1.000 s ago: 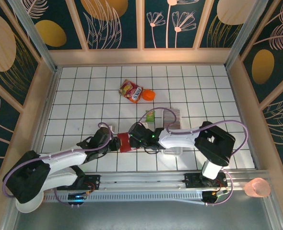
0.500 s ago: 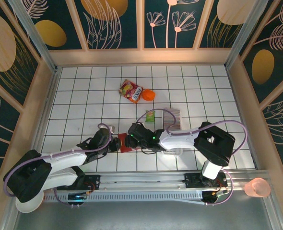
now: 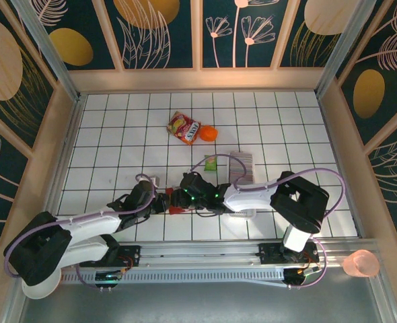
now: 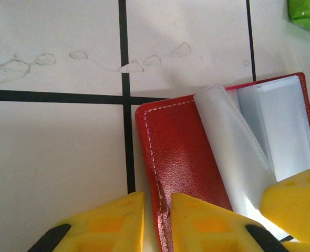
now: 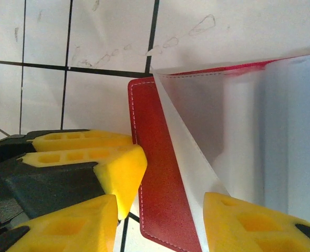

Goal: Put the credit cards into the card holder

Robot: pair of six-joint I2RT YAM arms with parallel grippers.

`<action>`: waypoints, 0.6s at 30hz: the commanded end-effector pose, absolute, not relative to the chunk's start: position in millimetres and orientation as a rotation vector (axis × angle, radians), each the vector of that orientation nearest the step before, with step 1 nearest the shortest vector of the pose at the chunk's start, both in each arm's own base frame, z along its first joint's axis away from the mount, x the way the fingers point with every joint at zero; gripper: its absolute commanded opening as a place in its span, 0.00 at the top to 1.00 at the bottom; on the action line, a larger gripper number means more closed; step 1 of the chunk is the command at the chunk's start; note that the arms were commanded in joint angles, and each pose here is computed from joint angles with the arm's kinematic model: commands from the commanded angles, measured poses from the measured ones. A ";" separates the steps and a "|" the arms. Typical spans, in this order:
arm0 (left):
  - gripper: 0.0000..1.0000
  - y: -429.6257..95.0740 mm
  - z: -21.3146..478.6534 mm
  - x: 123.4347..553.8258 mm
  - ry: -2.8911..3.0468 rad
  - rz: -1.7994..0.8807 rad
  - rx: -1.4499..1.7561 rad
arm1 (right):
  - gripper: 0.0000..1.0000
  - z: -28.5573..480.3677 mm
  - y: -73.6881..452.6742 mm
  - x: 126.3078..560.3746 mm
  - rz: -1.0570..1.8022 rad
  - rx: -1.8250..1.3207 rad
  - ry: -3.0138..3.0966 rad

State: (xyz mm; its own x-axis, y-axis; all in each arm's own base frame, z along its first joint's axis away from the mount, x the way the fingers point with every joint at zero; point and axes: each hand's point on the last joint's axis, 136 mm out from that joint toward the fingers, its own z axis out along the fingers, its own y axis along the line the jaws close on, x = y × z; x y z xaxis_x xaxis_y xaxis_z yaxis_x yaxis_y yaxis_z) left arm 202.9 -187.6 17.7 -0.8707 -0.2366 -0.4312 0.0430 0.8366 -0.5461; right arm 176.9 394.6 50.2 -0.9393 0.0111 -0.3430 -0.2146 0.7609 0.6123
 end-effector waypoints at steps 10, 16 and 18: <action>0.87 -150.8 38.1 211.4 2.423 -0.626 -0.371 | 0.54 49.0 402.8 171.4 1.028 -0.155 2.624; 0.99 -126.1 60.5 218.4 2.327 -0.541 -0.526 | 0.54 54.3 409.9 172.1 1.050 -0.173 2.605; 1.00 -119.9 68.1 219.6 2.293 -0.533 -0.569 | 0.54 53.7 411.9 171.8 1.052 -0.180 2.606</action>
State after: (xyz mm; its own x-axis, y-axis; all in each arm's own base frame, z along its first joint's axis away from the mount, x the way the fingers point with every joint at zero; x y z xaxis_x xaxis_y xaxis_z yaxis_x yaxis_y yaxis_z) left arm 217.8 -140.2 61.6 -0.7129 -0.4738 -0.5169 -0.1510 0.8236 -0.5467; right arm 174.2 402.9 54.3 -0.9418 0.0147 -0.3357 -0.2179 0.7340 0.6432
